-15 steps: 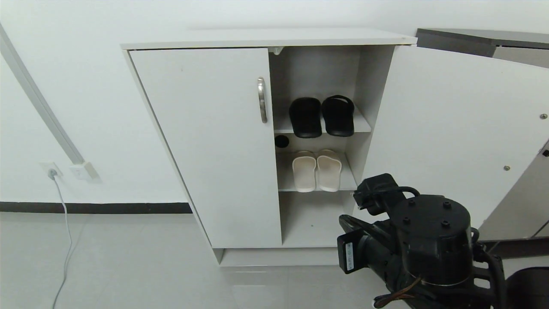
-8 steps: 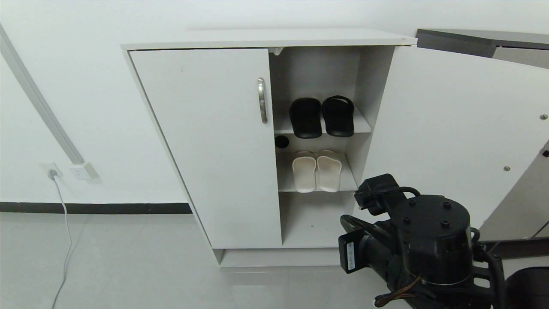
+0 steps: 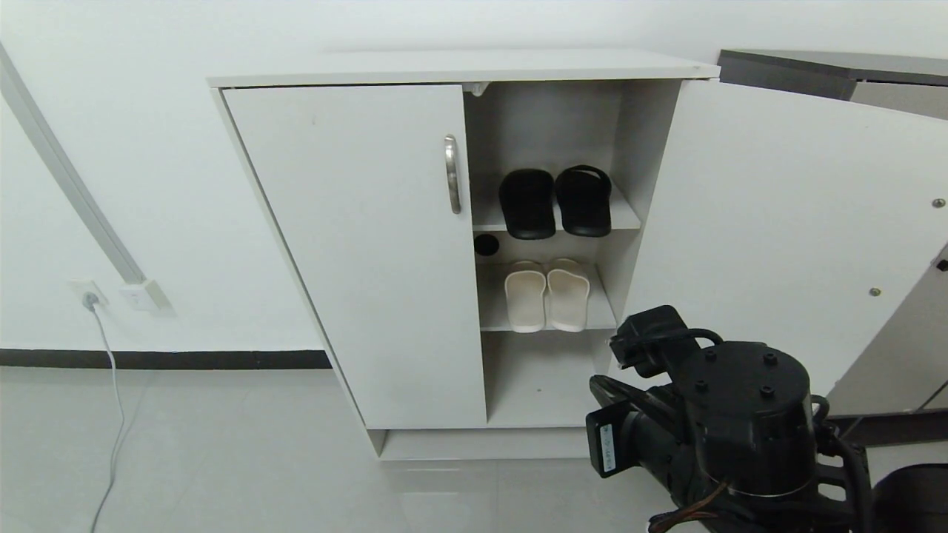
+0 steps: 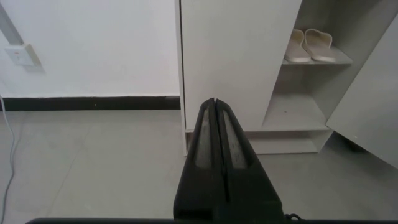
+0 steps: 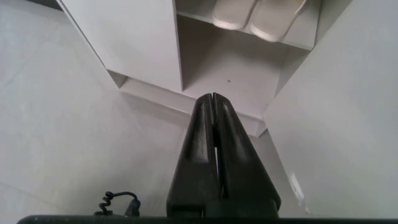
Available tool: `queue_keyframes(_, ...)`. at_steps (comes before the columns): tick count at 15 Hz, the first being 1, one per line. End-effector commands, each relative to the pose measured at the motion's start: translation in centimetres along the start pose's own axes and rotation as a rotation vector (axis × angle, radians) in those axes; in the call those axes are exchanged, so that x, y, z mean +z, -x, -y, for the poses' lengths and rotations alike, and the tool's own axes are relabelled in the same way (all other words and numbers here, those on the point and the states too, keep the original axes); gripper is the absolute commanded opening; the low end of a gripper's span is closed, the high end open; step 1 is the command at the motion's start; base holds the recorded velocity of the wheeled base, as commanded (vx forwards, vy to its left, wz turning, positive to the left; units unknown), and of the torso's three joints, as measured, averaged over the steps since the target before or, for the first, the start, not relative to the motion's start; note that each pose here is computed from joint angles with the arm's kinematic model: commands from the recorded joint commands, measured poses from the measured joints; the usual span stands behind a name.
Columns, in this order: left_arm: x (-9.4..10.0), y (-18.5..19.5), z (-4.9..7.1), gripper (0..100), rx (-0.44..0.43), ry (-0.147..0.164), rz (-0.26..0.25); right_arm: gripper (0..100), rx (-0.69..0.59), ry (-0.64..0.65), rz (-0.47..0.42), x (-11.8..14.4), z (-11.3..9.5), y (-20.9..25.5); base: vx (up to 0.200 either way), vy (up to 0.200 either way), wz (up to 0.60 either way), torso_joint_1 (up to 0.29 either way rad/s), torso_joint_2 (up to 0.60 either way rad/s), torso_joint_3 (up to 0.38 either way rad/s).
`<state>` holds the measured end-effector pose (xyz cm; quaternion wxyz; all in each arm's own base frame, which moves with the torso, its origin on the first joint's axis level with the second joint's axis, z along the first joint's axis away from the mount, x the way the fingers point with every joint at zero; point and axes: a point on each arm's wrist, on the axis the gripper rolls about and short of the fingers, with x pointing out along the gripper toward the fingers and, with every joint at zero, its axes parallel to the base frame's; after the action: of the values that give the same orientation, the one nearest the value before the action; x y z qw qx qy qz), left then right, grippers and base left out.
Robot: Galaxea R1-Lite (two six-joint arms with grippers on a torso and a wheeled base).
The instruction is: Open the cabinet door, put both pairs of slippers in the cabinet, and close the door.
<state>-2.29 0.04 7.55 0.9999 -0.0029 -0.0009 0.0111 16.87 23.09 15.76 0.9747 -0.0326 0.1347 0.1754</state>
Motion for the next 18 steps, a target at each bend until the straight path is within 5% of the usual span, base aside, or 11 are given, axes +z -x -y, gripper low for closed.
queue_keyframes(1,0.01,-0.01,0.00,0,0.001,0.000,0.000,0,0.000,0.003,-0.002,-0.10,-0.02,-0.02,0.000,0.000,0.00,0.002,-0.22,-0.232)
queue_keyframes(18,0.01,-0.01,0.00,0,0.001,0.000,0.000,0,-0.002,0.010,-0.012,-0.41,-0.08,-0.19,0.000,0.000,0.00,0.100,-0.43,-0.346)
